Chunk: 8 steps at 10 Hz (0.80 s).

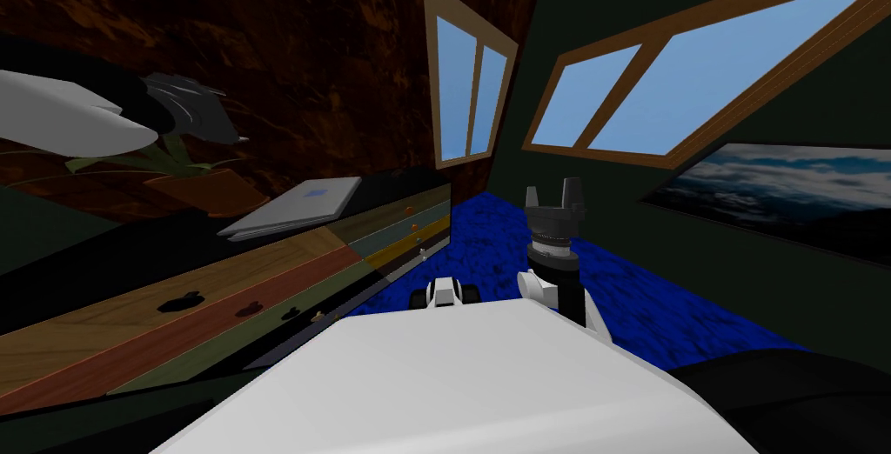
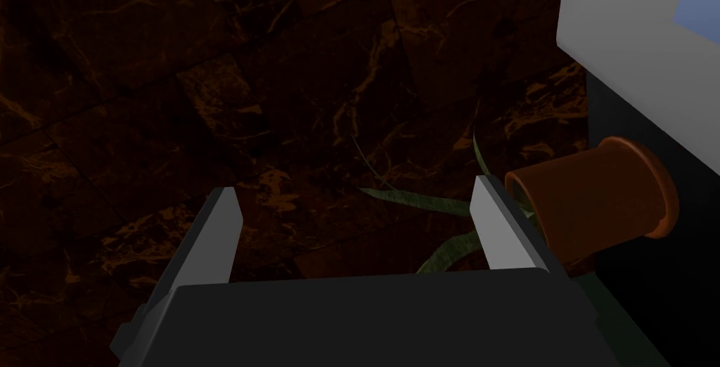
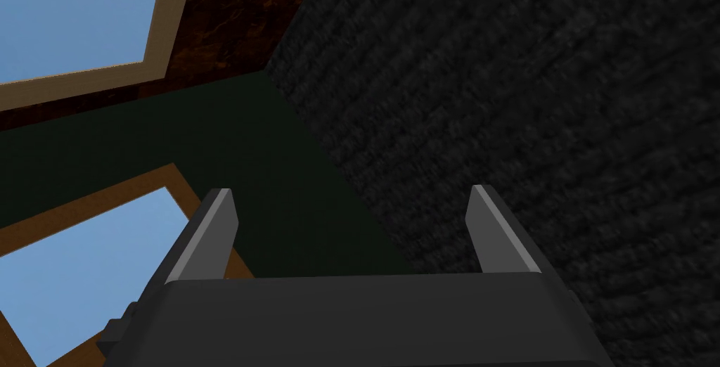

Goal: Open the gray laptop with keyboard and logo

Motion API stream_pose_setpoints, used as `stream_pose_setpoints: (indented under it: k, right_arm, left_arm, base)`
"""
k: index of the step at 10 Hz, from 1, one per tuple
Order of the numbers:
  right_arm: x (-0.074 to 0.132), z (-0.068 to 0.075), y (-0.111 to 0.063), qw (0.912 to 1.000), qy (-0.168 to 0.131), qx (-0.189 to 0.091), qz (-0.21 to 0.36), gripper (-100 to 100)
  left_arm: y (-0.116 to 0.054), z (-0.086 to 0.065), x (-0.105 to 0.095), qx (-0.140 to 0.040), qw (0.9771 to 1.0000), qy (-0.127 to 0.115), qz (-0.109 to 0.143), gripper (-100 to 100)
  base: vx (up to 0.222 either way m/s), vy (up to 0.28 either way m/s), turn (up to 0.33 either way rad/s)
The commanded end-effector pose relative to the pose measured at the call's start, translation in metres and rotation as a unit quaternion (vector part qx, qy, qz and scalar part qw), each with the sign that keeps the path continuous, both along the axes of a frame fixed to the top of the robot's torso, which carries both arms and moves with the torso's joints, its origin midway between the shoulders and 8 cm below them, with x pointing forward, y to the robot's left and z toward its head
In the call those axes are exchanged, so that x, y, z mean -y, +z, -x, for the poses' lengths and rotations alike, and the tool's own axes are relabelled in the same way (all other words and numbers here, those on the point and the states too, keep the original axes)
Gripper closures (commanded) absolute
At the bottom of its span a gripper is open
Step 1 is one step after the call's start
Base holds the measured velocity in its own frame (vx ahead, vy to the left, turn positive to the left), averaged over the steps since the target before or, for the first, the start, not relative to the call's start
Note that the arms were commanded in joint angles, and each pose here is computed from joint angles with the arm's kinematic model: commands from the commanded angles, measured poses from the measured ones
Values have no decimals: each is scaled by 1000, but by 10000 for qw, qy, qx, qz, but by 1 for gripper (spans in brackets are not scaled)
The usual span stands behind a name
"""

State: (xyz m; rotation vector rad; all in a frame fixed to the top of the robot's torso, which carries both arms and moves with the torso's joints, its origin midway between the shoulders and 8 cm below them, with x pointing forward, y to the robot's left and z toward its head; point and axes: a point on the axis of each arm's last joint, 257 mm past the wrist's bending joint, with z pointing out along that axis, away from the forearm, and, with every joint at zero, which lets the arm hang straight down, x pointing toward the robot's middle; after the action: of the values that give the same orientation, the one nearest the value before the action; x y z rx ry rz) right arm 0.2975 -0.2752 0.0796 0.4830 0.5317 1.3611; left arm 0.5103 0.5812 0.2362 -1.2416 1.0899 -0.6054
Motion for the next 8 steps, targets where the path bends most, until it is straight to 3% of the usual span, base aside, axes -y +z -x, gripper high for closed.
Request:
stream_pose_setpoints:
  k: [1, 2, 3, 8]
  right_arm:
    - [0, 0, 0, 10000, 0, 0, 0, 0]
    - [0, 0, 0, 10000, 0, 0, 0, 0]
    - [0, 0, 0, 10000, 0, 0, 0, 0]
    - [0, 0, 0, 10000, 0, 0, 0, 0]
  left_arm:
    - [21, 5, 15, 91, 9999, -48, -17, -100]
    - [13, 4, 9, -9, 10000, -10, -66, -100]
    - [15, 4, 10, 24, 10000, -30, -38, 0]
    - [14, 4, 10, 21, 10000, -28, -40, 0]
  base:
    - [28, 32, 11]
    - [9, 13, 1]
    - [0, 0, 0]
    - [0, 0, 0]
